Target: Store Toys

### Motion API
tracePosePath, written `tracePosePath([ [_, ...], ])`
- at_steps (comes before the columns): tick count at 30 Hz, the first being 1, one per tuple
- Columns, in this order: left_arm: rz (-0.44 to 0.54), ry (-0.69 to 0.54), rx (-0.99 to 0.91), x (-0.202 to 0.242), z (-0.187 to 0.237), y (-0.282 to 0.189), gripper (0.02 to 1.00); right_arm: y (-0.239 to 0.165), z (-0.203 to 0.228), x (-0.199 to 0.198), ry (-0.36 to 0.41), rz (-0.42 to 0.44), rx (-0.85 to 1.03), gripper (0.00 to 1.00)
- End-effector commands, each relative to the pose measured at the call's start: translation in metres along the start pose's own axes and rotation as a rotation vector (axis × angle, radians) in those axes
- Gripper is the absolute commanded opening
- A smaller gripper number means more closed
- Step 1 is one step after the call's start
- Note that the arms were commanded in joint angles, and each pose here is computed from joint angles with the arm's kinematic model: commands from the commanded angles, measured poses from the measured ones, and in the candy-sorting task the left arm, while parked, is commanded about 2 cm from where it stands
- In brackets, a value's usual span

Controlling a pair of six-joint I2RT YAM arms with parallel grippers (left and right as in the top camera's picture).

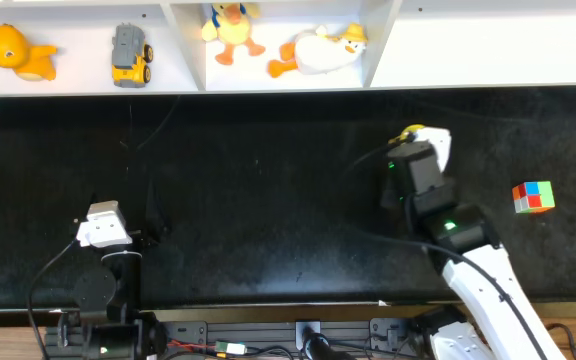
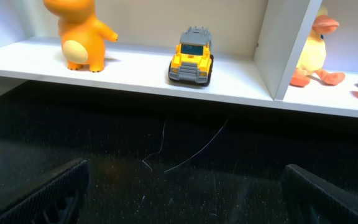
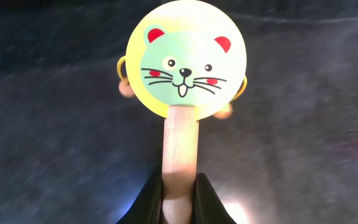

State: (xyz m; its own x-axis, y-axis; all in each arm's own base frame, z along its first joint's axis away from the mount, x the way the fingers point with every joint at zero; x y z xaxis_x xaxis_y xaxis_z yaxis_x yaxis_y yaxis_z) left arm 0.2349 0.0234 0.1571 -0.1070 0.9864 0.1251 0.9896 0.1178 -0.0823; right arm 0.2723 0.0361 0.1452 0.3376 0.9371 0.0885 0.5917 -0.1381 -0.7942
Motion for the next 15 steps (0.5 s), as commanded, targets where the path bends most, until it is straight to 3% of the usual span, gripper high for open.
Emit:
tracePosePath([
  [1, 0.001, 0.019, -0.007, -0.001, -0.001, 0.0, 0.998, 0.001, -0.022, -0.013, -0.056, 0.026, -0.069, 0.097],
  [7, 0.001, 0.019, -0.007, -0.001, -0.001, 0.0, 0.998, 0.006, -0.052, -0.02, -0.067, 0.045, -0.108, 0.095],
  [15, 0.001, 0.019, -0.007, -0.001, -0.001, 0.0, 0.998, 0.027, -0.1, -0.01, -0.166, 0.057, -0.118, 0.086],
])
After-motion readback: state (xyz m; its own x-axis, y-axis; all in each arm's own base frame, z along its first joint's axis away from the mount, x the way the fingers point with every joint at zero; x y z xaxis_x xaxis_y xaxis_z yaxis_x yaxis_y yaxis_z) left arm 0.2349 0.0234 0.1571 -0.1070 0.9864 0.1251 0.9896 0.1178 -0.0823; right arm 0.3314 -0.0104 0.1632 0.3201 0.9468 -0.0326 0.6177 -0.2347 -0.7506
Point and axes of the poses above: each gripper's point midway between its finger pads, its own y axis out along the fingers, its own x axis along the line the jaws close on, z = x × y, the point moved 1 cm from there along -y, back along the fingers, and after that the axes turned 11 degrees about y, right-handed, at the moved point
